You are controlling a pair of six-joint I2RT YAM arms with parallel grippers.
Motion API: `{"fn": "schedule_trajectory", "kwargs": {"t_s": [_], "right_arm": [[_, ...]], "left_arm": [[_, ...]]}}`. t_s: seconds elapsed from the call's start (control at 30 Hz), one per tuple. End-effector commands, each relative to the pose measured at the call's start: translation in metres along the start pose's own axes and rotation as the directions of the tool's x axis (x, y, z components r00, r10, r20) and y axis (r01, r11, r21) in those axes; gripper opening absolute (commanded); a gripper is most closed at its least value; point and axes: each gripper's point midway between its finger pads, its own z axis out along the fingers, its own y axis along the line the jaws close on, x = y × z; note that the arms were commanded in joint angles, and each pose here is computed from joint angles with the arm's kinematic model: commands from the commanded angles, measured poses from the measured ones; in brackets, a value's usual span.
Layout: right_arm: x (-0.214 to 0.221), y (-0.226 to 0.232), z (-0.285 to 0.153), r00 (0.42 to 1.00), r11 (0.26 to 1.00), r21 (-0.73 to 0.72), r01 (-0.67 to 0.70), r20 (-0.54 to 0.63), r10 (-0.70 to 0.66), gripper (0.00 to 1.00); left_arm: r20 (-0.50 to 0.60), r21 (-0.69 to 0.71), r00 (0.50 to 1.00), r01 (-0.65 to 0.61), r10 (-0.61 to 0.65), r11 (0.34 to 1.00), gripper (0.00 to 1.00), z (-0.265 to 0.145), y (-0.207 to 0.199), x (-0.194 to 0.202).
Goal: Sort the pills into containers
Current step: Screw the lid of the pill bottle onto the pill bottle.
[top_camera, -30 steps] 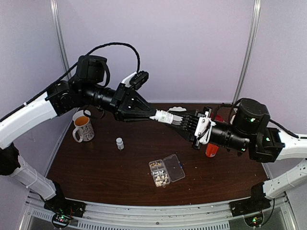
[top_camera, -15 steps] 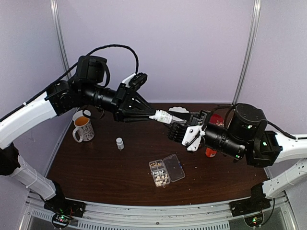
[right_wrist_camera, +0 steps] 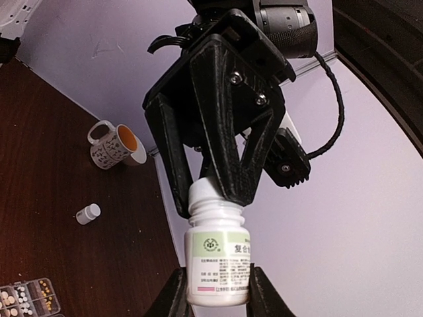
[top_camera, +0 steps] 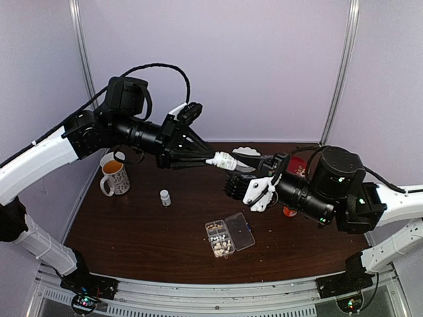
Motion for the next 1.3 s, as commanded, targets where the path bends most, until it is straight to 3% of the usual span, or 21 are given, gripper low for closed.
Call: {"fn": "schedule_trajectory", "kwargs": {"t_s": [0.0,0.27,0.53,0.7,0.9,1.07,1.27], "right_arm": [[-0.044,-0.015,0.002,0.951,0.97,-0.113,-0.216,0.201,0.235,0.0],[-0.054,-0.032,0.0,0.83,0.839,-0.291,-0.461,0.195,0.523,0.0],[-0.052,-0.05,0.002,0.591,0.583,-0.434,-0.687,0.133,0.795,0.0],[-0.05,-0.061,0.002,0.442,0.425,-0.485,-0.764,0.087,0.893,0.0],[-0.044,-0.071,-0.002,0.288,0.276,-0.51,-0.814,0.059,0.956,0.0],[-0.046,-0.074,-0.011,0.248,0.252,-0.533,-0.807,0.08,0.965,0.0],[-0.054,-0.067,-0.02,0.275,0.27,-0.591,-0.76,0.084,0.958,0.0]], "left_arm": [[-0.082,-0.057,0.996,-0.029,0.024,0.998,0.18,0.028,0.019,0.015],[-0.097,-0.151,0.981,-0.181,0.167,0.972,0.15,0.026,0.029,0.008],[-0.109,-0.253,0.913,-0.407,0.392,0.878,0.13,0.019,0.041,-0.006],[-0.138,-0.323,0.825,-0.561,0.548,0.762,0.13,0.016,0.049,-0.015],[-0.151,-0.308,0.624,-0.767,0.767,0.563,0.12,0.019,0.036,-0.021],[-0.089,-0.139,0.517,-0.853,0.851,0.503,0.15,0.027,0.011,-0.004],[-0.069,-0.056,0.462,-0.887,0.884,0.459,0.19,0.024,0.001,0.01]]}}
